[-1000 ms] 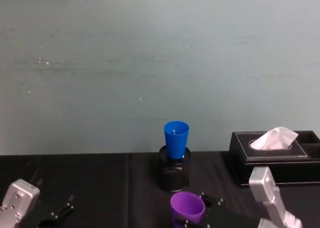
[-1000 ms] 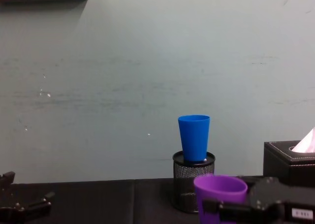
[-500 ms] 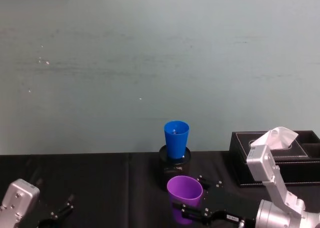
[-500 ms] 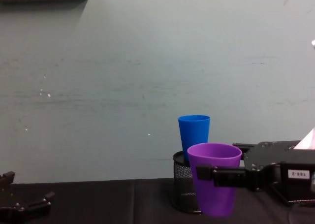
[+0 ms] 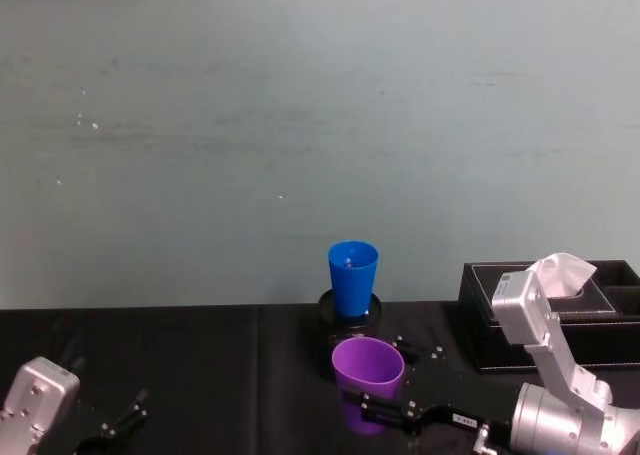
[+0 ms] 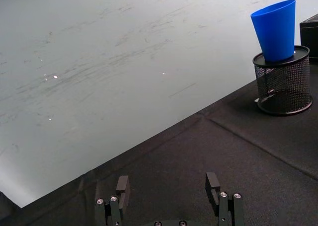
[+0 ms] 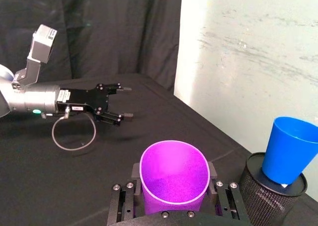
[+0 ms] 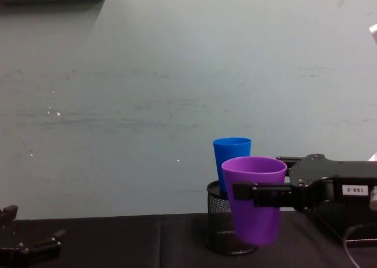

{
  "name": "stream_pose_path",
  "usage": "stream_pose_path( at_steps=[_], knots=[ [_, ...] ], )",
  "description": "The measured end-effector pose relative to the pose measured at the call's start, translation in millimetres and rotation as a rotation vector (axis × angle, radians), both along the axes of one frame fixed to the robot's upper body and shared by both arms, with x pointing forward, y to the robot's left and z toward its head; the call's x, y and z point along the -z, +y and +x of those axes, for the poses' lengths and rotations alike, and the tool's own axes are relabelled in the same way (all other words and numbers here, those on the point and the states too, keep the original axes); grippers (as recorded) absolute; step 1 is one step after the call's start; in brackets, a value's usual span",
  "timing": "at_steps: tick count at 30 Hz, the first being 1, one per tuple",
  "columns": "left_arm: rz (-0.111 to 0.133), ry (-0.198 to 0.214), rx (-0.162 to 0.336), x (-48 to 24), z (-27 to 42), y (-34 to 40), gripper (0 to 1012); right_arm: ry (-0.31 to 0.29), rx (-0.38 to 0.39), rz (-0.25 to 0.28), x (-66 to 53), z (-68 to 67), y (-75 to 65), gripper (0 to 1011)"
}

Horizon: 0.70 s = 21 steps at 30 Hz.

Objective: Pick up one cup with a gripper and tap it against the other cup.

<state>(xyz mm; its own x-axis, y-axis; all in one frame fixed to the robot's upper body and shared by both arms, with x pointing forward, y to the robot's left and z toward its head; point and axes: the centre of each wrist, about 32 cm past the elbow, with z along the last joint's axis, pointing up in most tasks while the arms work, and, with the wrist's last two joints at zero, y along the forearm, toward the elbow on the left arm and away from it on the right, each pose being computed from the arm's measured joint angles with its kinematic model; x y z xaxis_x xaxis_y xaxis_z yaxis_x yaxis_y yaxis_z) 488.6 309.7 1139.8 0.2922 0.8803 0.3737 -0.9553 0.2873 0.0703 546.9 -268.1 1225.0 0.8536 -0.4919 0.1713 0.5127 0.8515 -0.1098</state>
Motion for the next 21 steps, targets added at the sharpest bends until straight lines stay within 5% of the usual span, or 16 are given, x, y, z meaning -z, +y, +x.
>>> stream_pose_path(
  at_steps=[21],
  knots=[
    [0.0, 0.0, 0.0, 0.0, 0.0, 0.0, 1000, 0.007, -0.001, 0.0, -8.6, 1.6, 1.6, 732]
  ],
)
